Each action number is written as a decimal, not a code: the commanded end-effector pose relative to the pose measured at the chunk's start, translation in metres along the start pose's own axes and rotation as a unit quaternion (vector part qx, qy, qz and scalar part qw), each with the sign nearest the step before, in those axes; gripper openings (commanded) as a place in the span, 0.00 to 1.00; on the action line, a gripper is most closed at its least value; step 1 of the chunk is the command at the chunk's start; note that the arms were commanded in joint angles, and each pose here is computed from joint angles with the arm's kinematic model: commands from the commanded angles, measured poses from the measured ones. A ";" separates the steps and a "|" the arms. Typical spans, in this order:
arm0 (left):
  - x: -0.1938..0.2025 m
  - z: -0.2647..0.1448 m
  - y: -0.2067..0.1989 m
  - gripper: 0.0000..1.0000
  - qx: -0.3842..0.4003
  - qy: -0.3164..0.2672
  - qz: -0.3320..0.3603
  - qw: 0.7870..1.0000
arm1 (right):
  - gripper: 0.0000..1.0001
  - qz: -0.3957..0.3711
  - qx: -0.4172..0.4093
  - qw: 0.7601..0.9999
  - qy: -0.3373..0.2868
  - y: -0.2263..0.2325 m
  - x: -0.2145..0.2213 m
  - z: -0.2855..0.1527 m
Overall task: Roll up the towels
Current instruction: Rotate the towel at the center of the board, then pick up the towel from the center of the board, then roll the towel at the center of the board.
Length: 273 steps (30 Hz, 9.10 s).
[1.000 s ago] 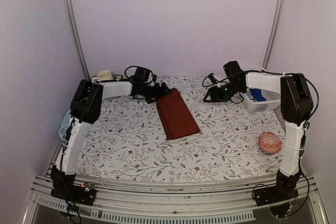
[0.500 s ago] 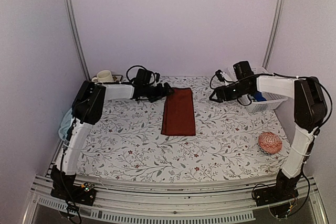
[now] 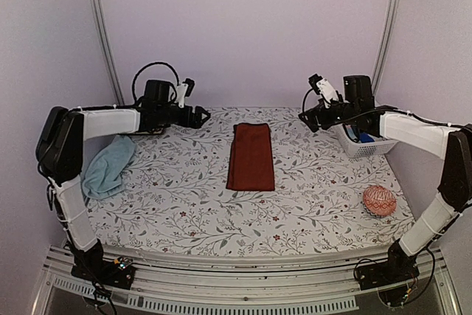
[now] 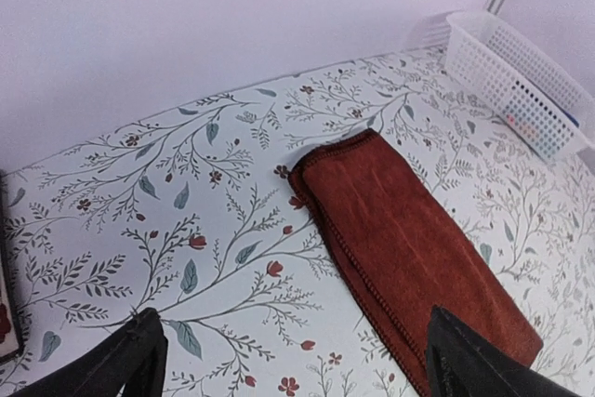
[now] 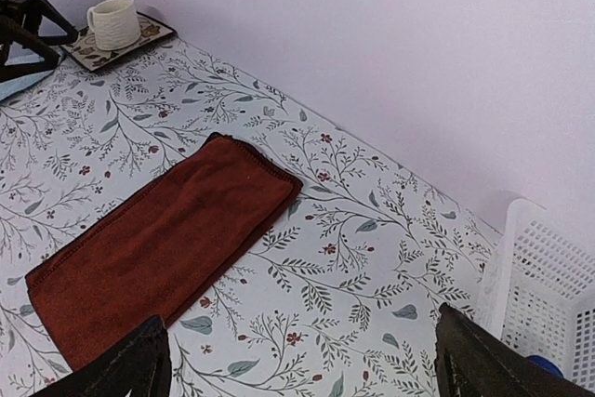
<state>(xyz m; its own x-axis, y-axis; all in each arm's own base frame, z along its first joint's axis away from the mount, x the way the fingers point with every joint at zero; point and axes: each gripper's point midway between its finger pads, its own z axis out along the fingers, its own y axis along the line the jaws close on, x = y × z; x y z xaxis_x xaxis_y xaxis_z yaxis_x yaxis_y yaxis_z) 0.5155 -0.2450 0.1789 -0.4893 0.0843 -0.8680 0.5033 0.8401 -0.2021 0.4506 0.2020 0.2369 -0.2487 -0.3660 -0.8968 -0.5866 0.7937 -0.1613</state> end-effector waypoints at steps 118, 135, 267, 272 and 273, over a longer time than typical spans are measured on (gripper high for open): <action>0.271 -0.011 -0.172 0.35 0.225 0.116 0.559 0.789 | 0.03 -0.278 -0.339 0.893 0.106 0.223 0.149 0.033; 0.257 -0.019 -0.185 0.00 0.285 0.147 0.512 0.797 | 0.69 -0.326 -0.293 0.896 0.073 0.208 0.150 0.026; 0.178 0.023 -0.170 0.51 0.234 0.146 0.388 0.879 | 0.02 -0.122 -0.244 0.928 0.253 0.165 0.197 0.073; 0.186 0.030 -0.150 0.38 0.188 0.152 0.401 0.883 | 0.02 -0.120 -0.243 0.927 0.259 0.165 0.200 0.075; 0.187 0.032 -0.149 0.37 0.185 0.153 0.400 0.884 | 0.02 -0.120 -0.243 0.927 0.260 0.165 0.201 0.075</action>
<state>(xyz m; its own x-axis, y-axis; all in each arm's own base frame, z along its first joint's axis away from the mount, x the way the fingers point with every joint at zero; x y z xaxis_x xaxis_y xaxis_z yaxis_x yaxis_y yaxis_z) 0.3585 -0.3792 0.0446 -0.0088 0.7362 -0.6768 0.9694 0.1723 0.1748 0.3636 0.3113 0.0214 -0.2656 -0.7648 -0.5870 -0.9324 0.3587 -0.0454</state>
